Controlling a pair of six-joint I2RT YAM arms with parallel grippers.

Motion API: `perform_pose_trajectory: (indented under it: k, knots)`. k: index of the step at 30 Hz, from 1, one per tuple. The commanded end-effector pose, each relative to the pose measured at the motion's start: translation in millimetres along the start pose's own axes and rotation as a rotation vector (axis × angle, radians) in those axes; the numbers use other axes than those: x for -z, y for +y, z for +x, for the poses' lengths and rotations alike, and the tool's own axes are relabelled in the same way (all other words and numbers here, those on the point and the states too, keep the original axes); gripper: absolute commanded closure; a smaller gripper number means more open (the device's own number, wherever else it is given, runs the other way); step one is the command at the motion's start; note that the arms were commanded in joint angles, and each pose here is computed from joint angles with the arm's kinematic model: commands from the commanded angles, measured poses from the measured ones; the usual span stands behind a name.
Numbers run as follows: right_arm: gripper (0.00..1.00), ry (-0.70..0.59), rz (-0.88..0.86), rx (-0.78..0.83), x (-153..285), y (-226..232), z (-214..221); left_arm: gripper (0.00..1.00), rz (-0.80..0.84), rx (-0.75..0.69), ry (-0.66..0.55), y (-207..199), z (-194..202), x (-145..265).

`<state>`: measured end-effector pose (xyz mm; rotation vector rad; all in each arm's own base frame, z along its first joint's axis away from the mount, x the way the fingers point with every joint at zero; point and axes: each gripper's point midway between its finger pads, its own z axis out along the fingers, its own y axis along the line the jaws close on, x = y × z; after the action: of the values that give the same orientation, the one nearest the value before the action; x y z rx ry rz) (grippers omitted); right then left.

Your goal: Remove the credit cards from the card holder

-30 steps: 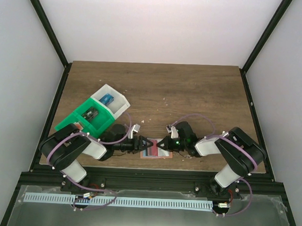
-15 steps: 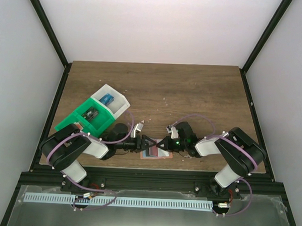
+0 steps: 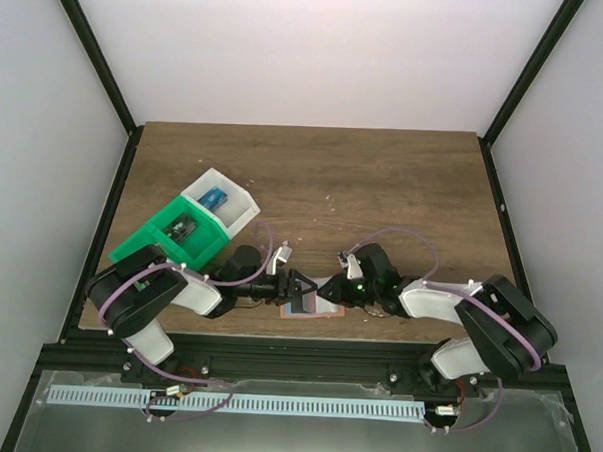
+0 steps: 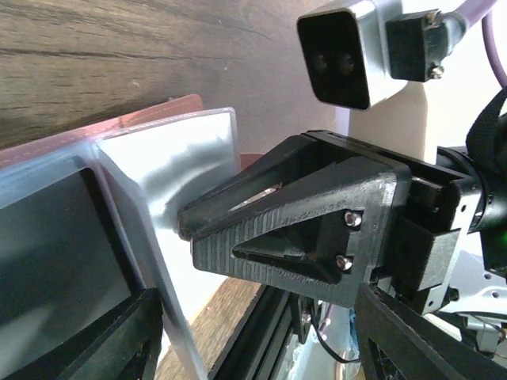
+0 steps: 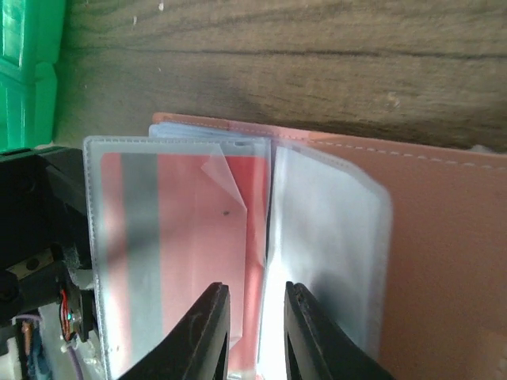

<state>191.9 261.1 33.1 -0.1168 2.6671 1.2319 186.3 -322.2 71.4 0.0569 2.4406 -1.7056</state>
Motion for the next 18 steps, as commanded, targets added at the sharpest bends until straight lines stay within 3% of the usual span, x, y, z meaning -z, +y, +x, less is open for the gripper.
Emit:
perform_pose_trajectory:
  k: [1,7,18]
  knots:
    - [0.79,-0.039,0.072,0.022,11,-7,-1,0.32,0.055,-0.030,0.006,-17,-2,-7]
    - [0.79,-0.136,0.128,0.037,32,-8,-11,0.32,0.064,-0.037,0.010,-21,-3,-11]
    - [0.77,-0.281,0.080,0.066,67,17,-25,0.32,0.097,-0.047,0.022,-28,0,-13]
